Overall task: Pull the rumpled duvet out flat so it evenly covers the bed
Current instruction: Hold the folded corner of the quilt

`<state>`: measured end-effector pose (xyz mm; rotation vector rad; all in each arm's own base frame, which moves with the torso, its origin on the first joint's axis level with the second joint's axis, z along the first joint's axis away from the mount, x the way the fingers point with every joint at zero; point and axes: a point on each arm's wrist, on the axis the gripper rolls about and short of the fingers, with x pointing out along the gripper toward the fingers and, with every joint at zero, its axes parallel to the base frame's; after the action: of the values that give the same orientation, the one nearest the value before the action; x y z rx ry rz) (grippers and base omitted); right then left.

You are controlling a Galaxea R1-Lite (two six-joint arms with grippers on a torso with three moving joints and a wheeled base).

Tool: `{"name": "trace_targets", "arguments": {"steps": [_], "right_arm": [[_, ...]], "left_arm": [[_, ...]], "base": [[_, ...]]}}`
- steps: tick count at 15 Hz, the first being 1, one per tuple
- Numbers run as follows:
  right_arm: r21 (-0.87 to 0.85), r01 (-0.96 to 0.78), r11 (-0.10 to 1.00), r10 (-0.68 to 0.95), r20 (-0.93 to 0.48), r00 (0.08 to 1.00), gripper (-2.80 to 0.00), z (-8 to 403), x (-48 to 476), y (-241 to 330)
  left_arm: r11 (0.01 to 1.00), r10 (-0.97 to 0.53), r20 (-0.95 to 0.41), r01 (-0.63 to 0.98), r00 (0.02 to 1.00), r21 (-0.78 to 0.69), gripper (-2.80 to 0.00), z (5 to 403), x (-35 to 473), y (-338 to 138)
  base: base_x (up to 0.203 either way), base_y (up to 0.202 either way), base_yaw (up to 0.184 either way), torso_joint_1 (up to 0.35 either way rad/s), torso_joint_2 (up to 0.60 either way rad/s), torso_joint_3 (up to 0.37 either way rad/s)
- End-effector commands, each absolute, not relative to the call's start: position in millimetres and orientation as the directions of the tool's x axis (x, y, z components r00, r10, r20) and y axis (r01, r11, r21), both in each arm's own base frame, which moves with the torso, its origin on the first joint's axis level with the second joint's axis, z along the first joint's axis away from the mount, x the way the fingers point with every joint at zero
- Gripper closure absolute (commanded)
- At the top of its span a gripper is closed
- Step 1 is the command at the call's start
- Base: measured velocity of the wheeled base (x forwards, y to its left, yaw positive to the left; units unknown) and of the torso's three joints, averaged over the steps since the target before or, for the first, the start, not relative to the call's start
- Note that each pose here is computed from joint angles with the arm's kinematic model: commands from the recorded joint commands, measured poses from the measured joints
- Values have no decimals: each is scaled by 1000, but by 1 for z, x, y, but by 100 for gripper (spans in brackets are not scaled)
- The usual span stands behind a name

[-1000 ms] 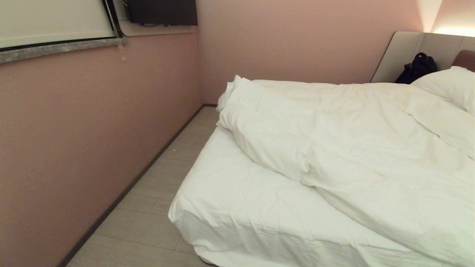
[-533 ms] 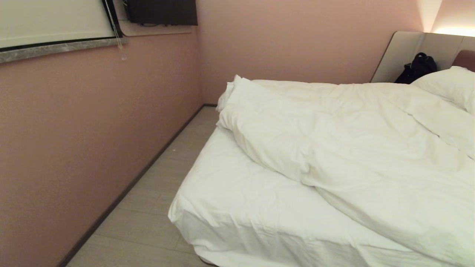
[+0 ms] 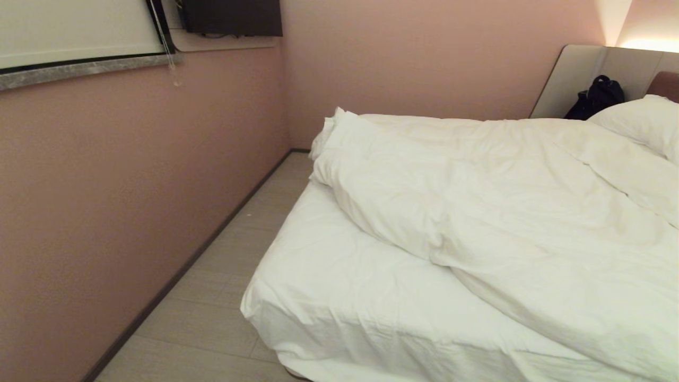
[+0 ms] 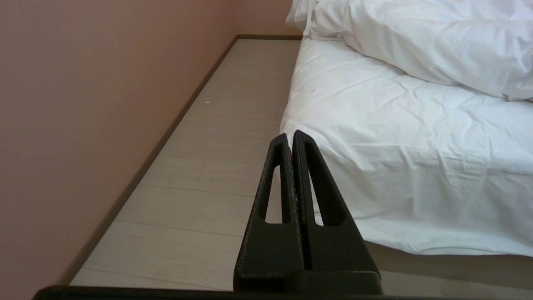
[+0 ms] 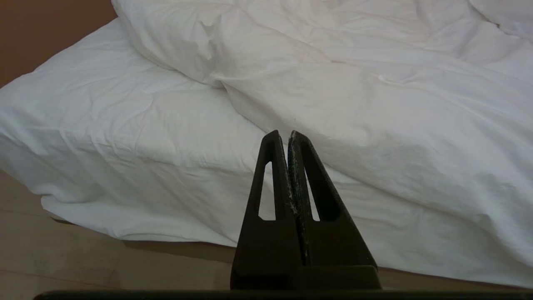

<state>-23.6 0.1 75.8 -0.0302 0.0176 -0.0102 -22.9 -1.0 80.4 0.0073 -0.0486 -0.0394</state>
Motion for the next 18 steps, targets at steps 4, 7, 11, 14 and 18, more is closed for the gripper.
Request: {"name": "trace_targets", "arguments": {"steps": [4, 7, 11, 14, 18], "right_arm": [[-31, 10, 999, -11, -18, 1000, 0, 76, -24, 0], [-31, 10, 999, -11, -18, 1000, 0, 76, -24, 0], [-31, 10, 999, -11, -18, 1000, 0, 76, -24, 0], [-31, 12, 999, -12, -18, 1000, 0, 76, -24, 0], [-31, 10, 999, -11, -18, 1000, 0, 76, -24, 0]], "left_arm": [[999, -35, 49, 35, 998, 0, 0, 81, -23, -1], [999, -27, 48, 28, 999, -19, 0, 80, -23, -1], [999, -17, 45, 19, 999, -39, 0, 80, -23, -1], [999, -5, 44, 7, 999, -52, 0, 80, -23, 0], [999, -3, 44, 5, 999, -50, 0, 80, -23, 0]], "base": [[0, 0, 0, 0, 0, 0], [0, 0, 0, 0, 0, 0], [0, 0, 0, 0, 0, 0], [0, 0, 0, 0, 0, 0], [45, 0, 1, 0, 0, 2]]}}
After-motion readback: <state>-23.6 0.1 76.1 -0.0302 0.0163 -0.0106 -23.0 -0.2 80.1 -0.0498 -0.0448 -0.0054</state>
